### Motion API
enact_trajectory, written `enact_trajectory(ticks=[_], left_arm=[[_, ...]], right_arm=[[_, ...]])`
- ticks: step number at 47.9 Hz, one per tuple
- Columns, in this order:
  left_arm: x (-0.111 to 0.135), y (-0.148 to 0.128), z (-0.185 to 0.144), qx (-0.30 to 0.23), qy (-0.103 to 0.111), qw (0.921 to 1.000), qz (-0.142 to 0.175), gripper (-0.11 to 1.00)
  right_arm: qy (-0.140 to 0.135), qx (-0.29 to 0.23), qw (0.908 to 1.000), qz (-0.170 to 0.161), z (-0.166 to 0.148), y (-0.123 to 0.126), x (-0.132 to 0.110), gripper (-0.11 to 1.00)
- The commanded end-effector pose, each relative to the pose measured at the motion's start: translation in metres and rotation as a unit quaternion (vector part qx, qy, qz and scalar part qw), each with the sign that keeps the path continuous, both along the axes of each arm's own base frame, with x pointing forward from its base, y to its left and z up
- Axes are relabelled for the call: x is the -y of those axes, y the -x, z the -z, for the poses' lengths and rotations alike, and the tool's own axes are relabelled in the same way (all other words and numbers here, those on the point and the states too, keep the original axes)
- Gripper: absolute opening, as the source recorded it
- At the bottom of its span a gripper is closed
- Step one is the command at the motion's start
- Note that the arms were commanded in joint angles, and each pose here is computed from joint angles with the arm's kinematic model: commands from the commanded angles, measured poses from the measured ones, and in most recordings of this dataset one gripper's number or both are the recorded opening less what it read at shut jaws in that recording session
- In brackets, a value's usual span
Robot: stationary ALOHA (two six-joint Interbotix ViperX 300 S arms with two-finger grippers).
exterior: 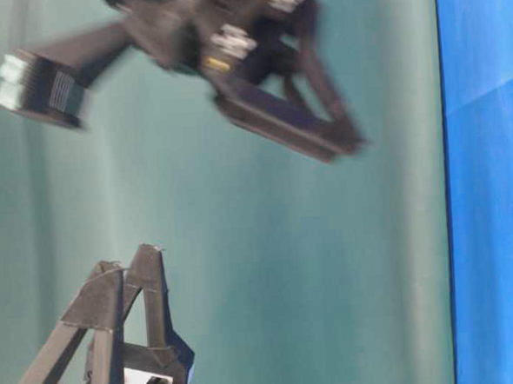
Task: Handover the blue block to the right arm after grasping it with the left arm, then place it in the designated position.
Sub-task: 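Open the right gripper to release the cube and retract rightward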
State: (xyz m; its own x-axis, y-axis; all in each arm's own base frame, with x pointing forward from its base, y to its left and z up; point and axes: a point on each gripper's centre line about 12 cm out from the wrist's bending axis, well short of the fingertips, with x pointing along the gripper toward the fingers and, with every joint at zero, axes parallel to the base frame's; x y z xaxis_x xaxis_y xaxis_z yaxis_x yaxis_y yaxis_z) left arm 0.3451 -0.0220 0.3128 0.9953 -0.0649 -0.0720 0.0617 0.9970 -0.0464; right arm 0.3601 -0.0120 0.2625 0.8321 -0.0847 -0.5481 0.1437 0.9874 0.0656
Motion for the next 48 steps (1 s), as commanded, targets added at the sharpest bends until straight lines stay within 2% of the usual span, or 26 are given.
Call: enact_trajectory(ticks=[1,8,24,48], left_arm=[[0.001,-0.001,-0.014,0.019,0.001,0.9998,0.002,0.93],[0.001,-0.001,-0.014,0.019,0.000,0.9998,0.002,0.93],[0.001,-0.002,-0.014,0.019,0.004,0.9998,0.001,0.93],[0.001,-0.002,-0.016,0.022,0.004,0.9997,0.001,0.93]], right_arm=[[0.003,0.026,0.9996,0.004,-0.027,0.013,0.001,0.80],[0.004,0.046,0.9989,0.010,-0.049,0.033,0.002,0.80],[0.002,0.076,0.9970,0.016,-0.070,0.065,0.002,0.80],[0.001,0.098,0.9952,0.009,-0.073,0.068,0.000,0.79]])
